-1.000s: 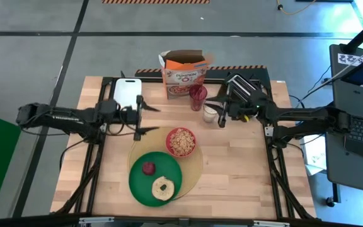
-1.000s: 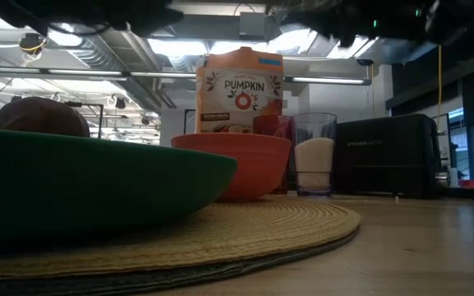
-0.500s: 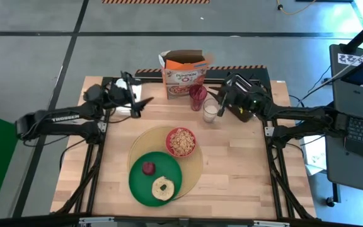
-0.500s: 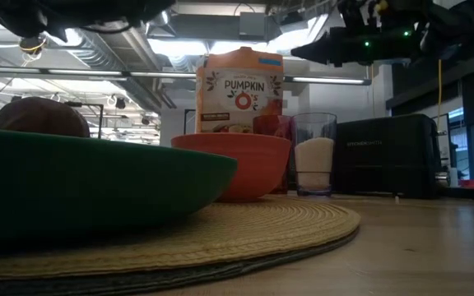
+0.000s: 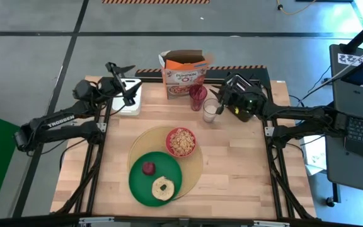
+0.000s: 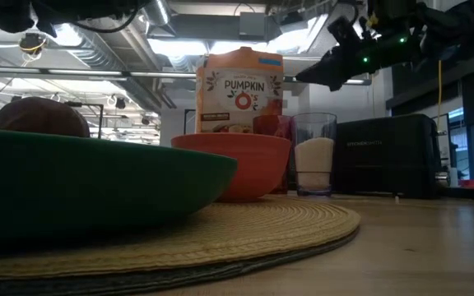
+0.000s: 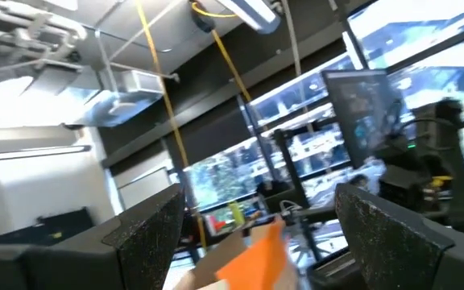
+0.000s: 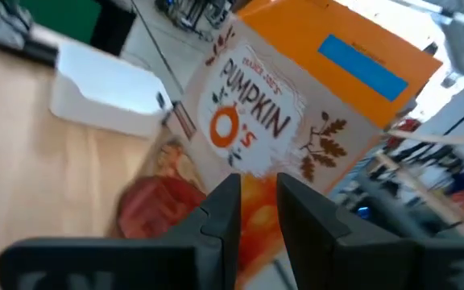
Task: Arrange a breakfast setting
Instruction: Put the spoon on the brown table mat
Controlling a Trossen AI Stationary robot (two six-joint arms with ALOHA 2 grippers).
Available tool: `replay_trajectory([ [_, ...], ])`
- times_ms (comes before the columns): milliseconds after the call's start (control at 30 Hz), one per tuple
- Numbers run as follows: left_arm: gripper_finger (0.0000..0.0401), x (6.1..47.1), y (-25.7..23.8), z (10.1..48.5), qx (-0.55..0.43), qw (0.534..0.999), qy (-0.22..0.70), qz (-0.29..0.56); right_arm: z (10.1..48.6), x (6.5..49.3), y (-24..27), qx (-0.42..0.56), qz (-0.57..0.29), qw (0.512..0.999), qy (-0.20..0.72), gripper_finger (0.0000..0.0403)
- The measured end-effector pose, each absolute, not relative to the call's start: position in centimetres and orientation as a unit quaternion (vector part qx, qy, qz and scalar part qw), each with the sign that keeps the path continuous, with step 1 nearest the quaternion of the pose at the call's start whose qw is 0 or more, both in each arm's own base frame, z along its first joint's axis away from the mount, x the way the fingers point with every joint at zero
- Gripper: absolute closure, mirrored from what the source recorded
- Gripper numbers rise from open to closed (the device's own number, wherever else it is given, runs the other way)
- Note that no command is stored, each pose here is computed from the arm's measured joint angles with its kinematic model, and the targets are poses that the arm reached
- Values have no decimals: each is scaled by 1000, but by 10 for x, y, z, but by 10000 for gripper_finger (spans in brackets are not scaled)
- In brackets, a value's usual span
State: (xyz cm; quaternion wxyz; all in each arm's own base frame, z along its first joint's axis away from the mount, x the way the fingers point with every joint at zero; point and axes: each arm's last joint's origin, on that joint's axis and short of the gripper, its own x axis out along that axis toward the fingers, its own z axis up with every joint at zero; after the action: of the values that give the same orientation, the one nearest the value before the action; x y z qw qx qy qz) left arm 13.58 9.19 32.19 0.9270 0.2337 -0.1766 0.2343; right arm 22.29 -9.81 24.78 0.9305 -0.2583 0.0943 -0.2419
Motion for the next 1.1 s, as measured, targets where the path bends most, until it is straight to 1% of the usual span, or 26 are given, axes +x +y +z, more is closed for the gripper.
replay_trajectory([
  [167,87,136,101,320,240,928,-175,226,248,223,-99,-316,-237,910,123,320],
  [267,87,136,105,320,238,927,-181,227,254,226,-101,-339,-236,896,166,320],
  [367,87,137,107,319,240,928,-179,223,261,235,-102,-385,-212,871,218,320],
  [433,87,137,108,319,242,927,-182,223,262,244,-102,-423,-201,847,254,320],
  [567,87,137,108,320,244,926,-184,223,266,263,-104,-505,-191,777,325,320],
  [667,87,136,107,320,245,925,-187,223,265,275,-109,-519,-180,746,376,320],
  [733,87,137,108,320,245,925,-186,223,272,282,-113,-507,-188,750,381,320],
  [800,87,136,108,320,245,925,-187,223,278,286,-120,-470,-207,773,373,320],
  [933,87,137,108,320,243,926,-183,223,288,286,-137,-312,-227,869,311,320],
  [967,87,137,108,319,242,927,-181,223,289,284,-142,-271,-229,886,297,320],
  [1100,87,137,108,319,241,928,-178,220,284,275,-157,-151,-208,927,275,320],
])
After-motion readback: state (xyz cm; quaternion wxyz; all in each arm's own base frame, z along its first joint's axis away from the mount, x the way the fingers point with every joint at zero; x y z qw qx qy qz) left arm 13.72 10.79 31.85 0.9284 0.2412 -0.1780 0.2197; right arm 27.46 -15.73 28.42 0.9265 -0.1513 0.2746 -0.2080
